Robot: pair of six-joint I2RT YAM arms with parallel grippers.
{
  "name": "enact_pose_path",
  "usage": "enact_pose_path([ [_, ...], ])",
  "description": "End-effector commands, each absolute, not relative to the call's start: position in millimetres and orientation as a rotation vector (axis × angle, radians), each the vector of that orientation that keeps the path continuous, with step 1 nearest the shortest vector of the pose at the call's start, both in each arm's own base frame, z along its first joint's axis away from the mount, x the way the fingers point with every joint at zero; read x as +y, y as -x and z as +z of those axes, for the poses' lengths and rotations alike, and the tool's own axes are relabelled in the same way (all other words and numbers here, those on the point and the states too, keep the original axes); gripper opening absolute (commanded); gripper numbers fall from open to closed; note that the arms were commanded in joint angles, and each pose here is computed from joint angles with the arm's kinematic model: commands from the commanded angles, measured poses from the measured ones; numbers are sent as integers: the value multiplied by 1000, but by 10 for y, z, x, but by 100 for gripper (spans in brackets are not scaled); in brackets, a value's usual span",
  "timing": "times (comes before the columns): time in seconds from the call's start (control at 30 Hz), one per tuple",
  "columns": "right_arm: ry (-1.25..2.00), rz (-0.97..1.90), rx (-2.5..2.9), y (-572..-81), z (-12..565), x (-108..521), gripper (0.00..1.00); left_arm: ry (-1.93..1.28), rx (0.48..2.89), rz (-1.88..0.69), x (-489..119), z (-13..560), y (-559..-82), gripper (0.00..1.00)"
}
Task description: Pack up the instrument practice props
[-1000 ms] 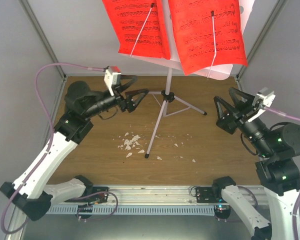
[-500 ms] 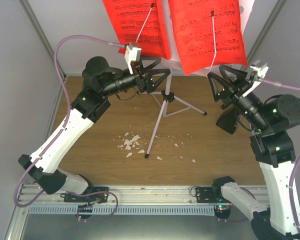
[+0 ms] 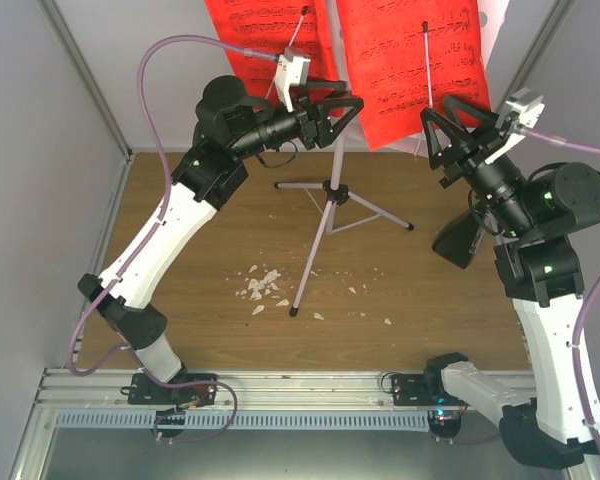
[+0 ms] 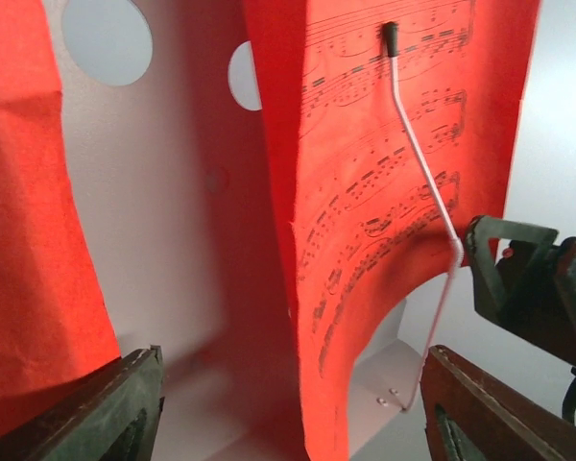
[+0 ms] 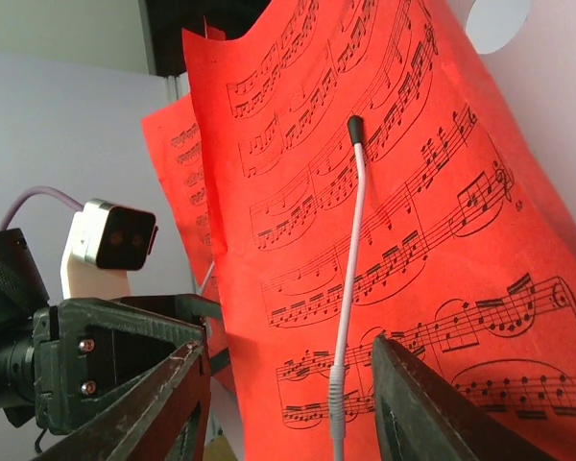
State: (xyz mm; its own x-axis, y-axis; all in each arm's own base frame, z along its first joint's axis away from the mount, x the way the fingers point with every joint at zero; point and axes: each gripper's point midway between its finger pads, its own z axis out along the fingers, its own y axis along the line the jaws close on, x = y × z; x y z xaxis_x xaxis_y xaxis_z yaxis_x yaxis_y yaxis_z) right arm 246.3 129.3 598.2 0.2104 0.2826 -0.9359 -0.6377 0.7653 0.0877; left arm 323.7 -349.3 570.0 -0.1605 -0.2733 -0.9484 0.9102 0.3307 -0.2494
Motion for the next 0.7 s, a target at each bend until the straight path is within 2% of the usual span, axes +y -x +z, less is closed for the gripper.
enact_pose_path([
  [0.0,360,618,1139,-2456,6142,1263,46,-654,1287,-1177,-3532,5856,-3258,69],
  [0.33,366,621,1135,-2574,6158,1303,40,-706,1226,-1263,-3657,5913,-3216,44],
  [0.47,370,630,1136,-2615,6165,1326,35,-752,1179,-1290,-3695,5945,-3149,37],
  [0.67,351,628,1133,-2662,6183,1312,27,-795,1159,-1312,-3757,5965,-3132,21],
])
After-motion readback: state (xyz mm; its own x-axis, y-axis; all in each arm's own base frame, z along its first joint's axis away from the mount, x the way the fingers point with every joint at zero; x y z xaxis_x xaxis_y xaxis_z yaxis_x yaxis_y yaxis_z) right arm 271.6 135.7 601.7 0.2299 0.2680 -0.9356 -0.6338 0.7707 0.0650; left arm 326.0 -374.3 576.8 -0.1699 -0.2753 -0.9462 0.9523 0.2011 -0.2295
